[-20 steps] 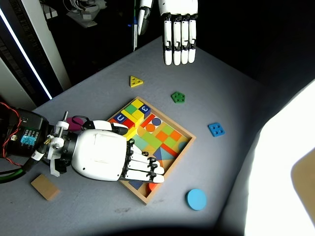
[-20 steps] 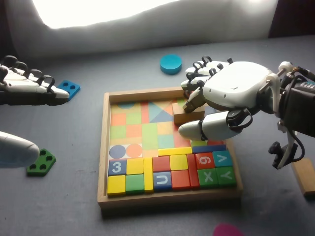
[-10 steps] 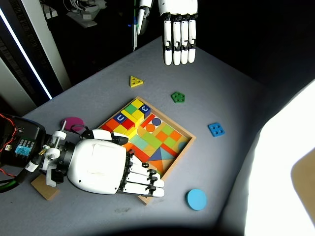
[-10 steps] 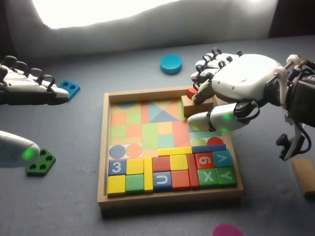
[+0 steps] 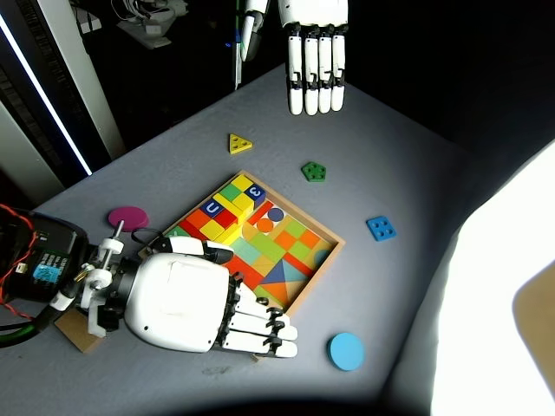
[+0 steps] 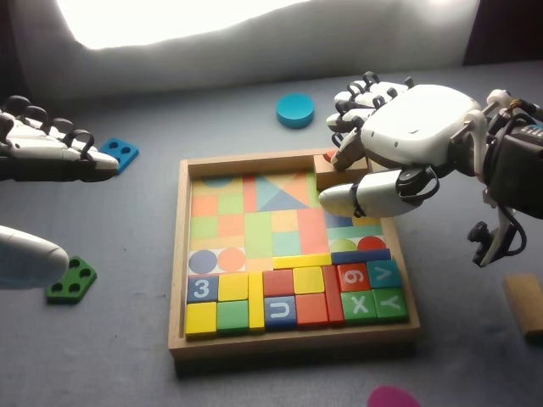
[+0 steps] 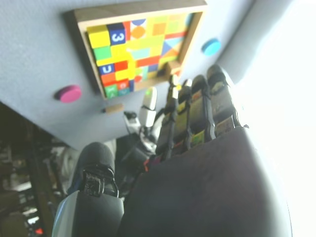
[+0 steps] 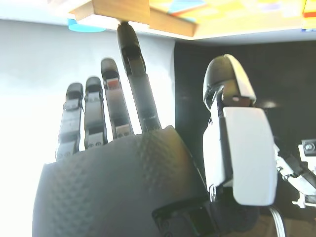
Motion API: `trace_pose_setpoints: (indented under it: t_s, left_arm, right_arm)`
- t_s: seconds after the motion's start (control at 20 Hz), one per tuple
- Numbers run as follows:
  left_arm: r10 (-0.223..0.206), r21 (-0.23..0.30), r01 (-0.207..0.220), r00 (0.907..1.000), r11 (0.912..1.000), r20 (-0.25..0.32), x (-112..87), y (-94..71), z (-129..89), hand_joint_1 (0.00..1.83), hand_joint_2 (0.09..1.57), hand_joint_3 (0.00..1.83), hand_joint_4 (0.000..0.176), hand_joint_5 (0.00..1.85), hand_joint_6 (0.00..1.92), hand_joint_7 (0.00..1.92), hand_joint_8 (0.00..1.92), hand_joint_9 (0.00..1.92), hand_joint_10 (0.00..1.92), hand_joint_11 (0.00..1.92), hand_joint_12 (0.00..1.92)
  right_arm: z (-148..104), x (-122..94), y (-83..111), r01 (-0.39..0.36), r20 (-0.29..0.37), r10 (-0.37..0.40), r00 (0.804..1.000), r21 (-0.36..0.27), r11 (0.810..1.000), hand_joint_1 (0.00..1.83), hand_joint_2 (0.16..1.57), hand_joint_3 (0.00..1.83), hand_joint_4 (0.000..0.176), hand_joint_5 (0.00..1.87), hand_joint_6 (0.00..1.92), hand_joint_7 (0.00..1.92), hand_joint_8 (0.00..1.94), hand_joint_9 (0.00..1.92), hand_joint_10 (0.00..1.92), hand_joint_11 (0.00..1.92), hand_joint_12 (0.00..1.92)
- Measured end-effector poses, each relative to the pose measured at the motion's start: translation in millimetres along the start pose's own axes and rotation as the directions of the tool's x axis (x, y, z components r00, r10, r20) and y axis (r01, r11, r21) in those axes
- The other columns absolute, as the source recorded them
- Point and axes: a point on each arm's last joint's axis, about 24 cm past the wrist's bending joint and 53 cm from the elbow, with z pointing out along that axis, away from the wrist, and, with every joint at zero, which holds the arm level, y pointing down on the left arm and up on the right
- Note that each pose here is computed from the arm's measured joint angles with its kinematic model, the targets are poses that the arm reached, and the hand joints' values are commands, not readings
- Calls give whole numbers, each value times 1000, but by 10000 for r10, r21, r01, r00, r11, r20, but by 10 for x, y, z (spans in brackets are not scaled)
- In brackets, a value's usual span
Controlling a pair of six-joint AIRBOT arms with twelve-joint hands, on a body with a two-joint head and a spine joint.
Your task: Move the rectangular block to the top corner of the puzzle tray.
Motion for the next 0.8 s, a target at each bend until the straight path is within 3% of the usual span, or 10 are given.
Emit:
trace_pose_setpoints:
  t_s: [0.2, 0.45, 0.8]
  left_arm:
    - [-12, -1, 12, 10000, 10000, 2, 0, 2, -1, 82, 1329, 2, 0, 72, 4, 80, 2, 58, 2, 0, 145]
    - [-7, -2, 7, 10000, 10000, 1, -1, 2, 0, 75, 1335, 1, 0, 66, 4, 79, 2, 50, 1, 0, 120]
    - [0, 0, 0, 10000, 10000, 0, 0, 0, 0, 82, 1329, 0, 0, 82, 1, 74, 0, 51, 2, 0, 123]
  right_arm:
    - [4, -27, -32, 25, 62, -26, 10000, 60, 10000, 0, 1191, 1, 0, 679, 0, 207, 0, 27, 2, 0, 0]
    - [13, -117, -27, 12, 304, -14, 9995, 55, 10000, 0, 1192, 1, 0, 682, 6, 213, 2, 34, 4, 0, 0]
    - [18, -60, -17, -30, 78, 30, 10000, 34, 10000, 0, 1192, 1, 0, 684, 6, 245, 11, 43, 6, 0, 0]
